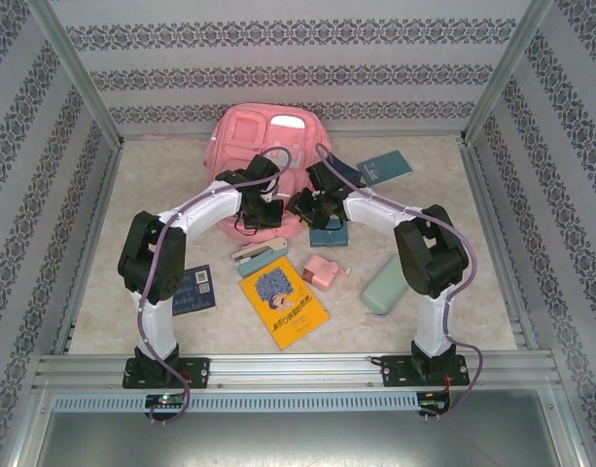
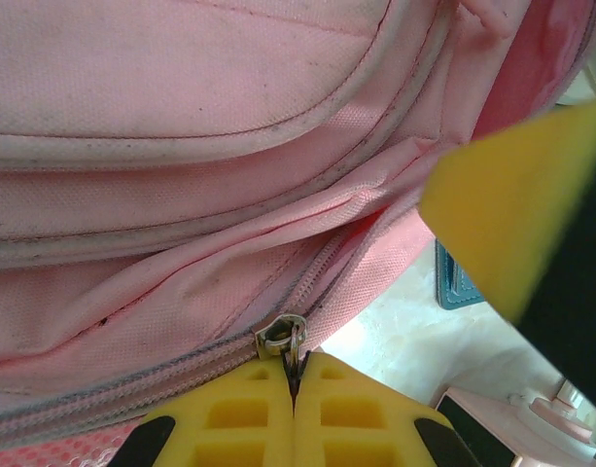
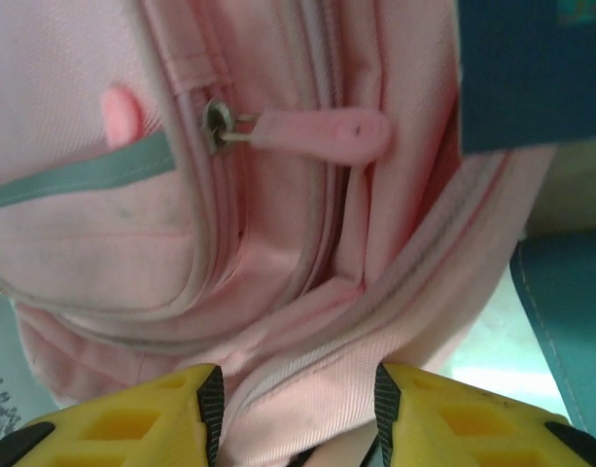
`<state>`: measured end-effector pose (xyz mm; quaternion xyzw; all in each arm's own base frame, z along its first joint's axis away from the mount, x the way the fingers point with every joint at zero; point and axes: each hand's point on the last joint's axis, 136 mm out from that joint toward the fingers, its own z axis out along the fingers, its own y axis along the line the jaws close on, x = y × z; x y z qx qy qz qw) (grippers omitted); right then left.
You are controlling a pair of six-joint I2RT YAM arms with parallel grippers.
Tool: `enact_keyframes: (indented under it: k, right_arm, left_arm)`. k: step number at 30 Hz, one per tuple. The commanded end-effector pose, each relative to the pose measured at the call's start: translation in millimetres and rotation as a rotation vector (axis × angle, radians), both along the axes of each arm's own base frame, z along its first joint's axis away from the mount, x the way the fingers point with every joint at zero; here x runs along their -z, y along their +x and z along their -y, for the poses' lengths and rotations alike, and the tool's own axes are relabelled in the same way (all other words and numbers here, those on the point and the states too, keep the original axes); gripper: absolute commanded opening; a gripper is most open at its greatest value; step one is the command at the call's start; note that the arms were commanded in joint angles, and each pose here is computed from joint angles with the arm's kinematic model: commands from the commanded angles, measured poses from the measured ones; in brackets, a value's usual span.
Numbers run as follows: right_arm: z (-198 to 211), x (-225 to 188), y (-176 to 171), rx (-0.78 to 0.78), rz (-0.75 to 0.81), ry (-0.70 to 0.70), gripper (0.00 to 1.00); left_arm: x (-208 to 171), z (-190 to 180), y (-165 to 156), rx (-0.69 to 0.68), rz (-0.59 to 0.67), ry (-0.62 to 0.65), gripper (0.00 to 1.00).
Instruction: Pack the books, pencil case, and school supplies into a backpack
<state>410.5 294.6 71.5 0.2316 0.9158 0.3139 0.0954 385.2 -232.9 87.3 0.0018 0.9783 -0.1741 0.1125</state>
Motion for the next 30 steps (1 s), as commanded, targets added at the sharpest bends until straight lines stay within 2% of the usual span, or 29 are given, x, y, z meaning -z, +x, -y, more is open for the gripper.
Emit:
enact_keyframes:
  k: [1, 5, 6, 8, 12, 16, 23, 30]
  right_arm:
    - [-12, 1, 11, 0.015, -0.006, 0.04, 0.43]
    - [-16, 14, 10, 0.026, -0.034, 0.043, 0.28]
    - [-15, 15, 11, 0.03, -0.034, 0.04, 0.21]
    - [-13, 15, 14, 0.029, -0.023, 0.032, 0.0]
    - [-2, 6, 22, 0.046, 0.017, 0.001, 0.0]
    - [17, -5, 27, 0.066, 0.064, -0.06, 0.0]
    - [41, -14, 30, 0.106, 0.095, -0.082, 0.0]
    - [42, -22, 36, 0.089, 0.122, -0.085, 0.0]
  left_arm:
    - [-5, 15, -2, 0.029, 0.017, -0.038, 0.0]
    - [-8, 13, -4, 0.034, 0.023, -0.03, 0.0]
    - [-8, 12, -3, 0.034, 0.025, -0.026, 0.0]
    - [-10, 8, -4, 0.037, 0.031, -0.002, 0.0]
    - [-5, -16, -4, 0.019, 0.02, 0.105, 0.0]
    - [0, -60, -4, -0.041, -0.018, 0.188, 0.0]
    - [9, -150, -13, -0.15, -0.089, 0.354, 0.0]
    - [13, -227, 2, -0.325, -0.118, 0.38, 0.0]
